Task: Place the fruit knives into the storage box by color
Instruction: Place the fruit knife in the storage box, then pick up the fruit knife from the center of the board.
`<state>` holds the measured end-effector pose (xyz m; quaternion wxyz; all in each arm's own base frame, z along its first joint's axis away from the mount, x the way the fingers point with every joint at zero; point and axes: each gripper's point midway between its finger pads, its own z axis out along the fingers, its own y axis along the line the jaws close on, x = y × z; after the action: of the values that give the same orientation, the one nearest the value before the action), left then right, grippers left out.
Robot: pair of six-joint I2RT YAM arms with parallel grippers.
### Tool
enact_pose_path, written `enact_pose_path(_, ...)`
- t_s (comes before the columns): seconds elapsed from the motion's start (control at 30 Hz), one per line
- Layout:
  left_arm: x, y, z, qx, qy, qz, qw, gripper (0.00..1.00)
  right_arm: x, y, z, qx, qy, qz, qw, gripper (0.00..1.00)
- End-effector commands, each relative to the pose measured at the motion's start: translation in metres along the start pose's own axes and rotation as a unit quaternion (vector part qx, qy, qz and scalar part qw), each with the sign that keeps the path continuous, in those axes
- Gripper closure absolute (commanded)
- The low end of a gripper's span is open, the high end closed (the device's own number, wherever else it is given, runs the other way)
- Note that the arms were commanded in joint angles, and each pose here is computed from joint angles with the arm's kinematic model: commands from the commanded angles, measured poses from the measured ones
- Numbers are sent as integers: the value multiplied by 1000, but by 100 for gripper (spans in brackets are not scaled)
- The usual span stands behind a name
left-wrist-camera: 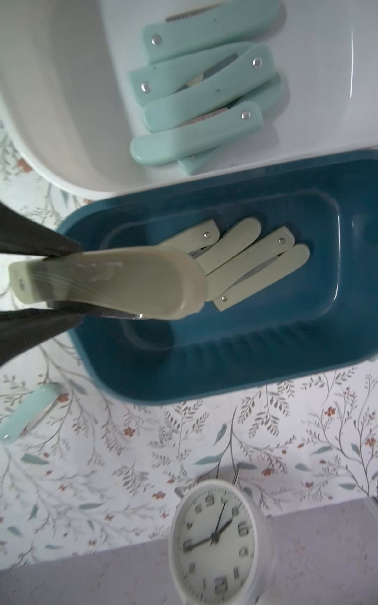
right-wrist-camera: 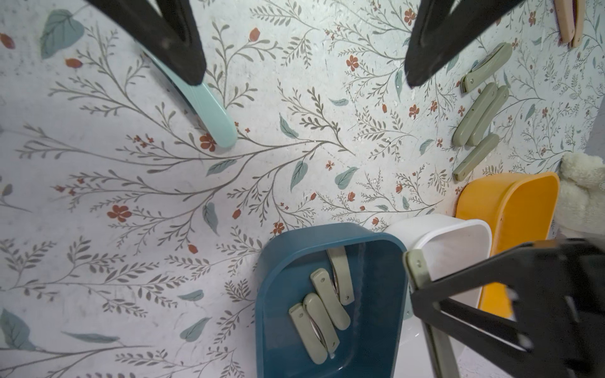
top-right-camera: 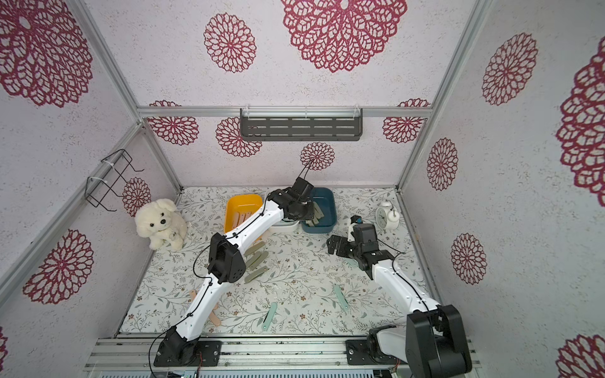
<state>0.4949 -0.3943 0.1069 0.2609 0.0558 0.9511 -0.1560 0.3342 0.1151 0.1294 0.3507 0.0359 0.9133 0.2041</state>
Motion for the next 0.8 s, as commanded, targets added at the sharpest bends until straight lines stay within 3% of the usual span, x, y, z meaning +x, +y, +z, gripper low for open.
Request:
enact_pose_path(0.0,-23,-3,16,13,-51,4,999,78,-5,0,1,-1,-8,-2,1000,1)
enact_pose_path(0.23,-30,-6,36,24,-76,1,997,70,-1,-1,4,-1,-1,-2,1000,1)
enact_pose_path(0.37,-32,-8,25,26,-74,10,997,43,0,-1,6,-3,3,-3,1000,1)
enact_pose_path(0.5,-45,-23,-27,41,-87,13,995,20,1,1,9,-9,5,-7,1000,1)
enact_pose_path(0.63,-39,-35,-91,70,-94,-13,993,11,9,8,13,-14,7,-20,1000,1)
enact_pose_path(0.77,1,-18,-116,60,-51,-26,997,8,24,21,18,-17,15,-46,999,1)
